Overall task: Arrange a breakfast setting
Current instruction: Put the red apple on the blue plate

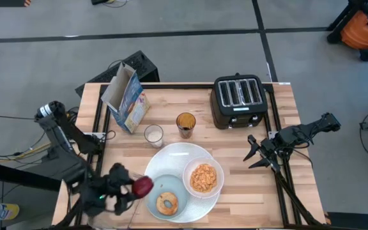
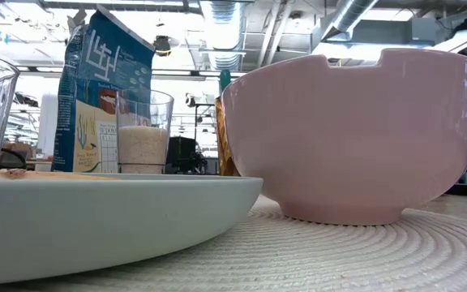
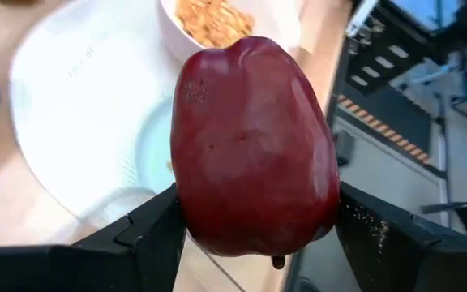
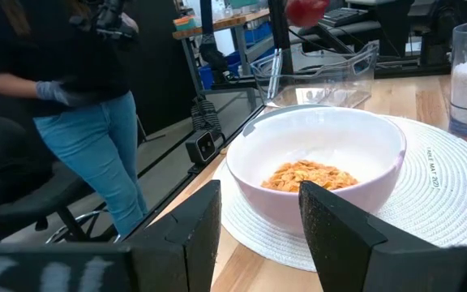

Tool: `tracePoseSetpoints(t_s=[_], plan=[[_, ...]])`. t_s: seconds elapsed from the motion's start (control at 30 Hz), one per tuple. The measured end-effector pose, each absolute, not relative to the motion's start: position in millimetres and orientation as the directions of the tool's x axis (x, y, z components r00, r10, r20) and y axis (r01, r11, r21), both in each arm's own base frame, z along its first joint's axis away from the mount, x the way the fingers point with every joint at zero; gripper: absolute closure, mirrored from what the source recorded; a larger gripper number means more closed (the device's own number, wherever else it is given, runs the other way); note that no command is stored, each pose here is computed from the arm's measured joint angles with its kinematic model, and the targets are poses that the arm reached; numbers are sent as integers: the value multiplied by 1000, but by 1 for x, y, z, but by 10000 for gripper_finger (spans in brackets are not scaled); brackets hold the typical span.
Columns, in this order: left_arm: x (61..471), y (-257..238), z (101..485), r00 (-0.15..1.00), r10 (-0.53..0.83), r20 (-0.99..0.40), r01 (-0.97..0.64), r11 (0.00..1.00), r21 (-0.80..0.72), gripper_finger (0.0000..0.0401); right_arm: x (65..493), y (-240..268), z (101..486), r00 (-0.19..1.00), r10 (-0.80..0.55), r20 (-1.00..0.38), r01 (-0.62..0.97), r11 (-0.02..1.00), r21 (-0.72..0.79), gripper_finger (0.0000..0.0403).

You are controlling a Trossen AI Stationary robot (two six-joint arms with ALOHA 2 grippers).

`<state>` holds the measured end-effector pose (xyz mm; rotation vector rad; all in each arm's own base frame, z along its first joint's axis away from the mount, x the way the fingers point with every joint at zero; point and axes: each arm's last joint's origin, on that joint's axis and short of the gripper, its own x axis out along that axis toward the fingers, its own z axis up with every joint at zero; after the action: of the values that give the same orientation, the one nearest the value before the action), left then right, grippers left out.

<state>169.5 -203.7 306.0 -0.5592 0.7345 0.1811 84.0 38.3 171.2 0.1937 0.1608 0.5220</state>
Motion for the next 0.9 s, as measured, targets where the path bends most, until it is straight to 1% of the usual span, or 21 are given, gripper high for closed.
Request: tracePoseSetpoints(t_s=[0.13, 0.3, 0.5, 0.67, 0.9], plan=[[185, -190, 305, 716, -9, -698, -359, 853, -378, 128, 84, 38, 171, 855, 508, -103, -478, 849, 224, 211], [200, -175, 304, 671, -33, -740, -363, 856, -368, 123, 84, 38, 171, 855, 508, -103, -478, 849, 224, 211], [216, -164, 303, 674, -17, -739, -350, 873, -339, 121, 84, 38, 171, 855, 508, -103, -478, 849, 224, 211], [234, -163, 286, 618, -11, -786, -322, 908, -267, 121, 84, 38, 171, 855, 508, -102, -478, 849, 224, 211], [253, -159, 264, 553, 34, -833, -343, 920, -190, 120, 84, 38, 171, 855, 508, -102, -478, 849, 224, 211]])
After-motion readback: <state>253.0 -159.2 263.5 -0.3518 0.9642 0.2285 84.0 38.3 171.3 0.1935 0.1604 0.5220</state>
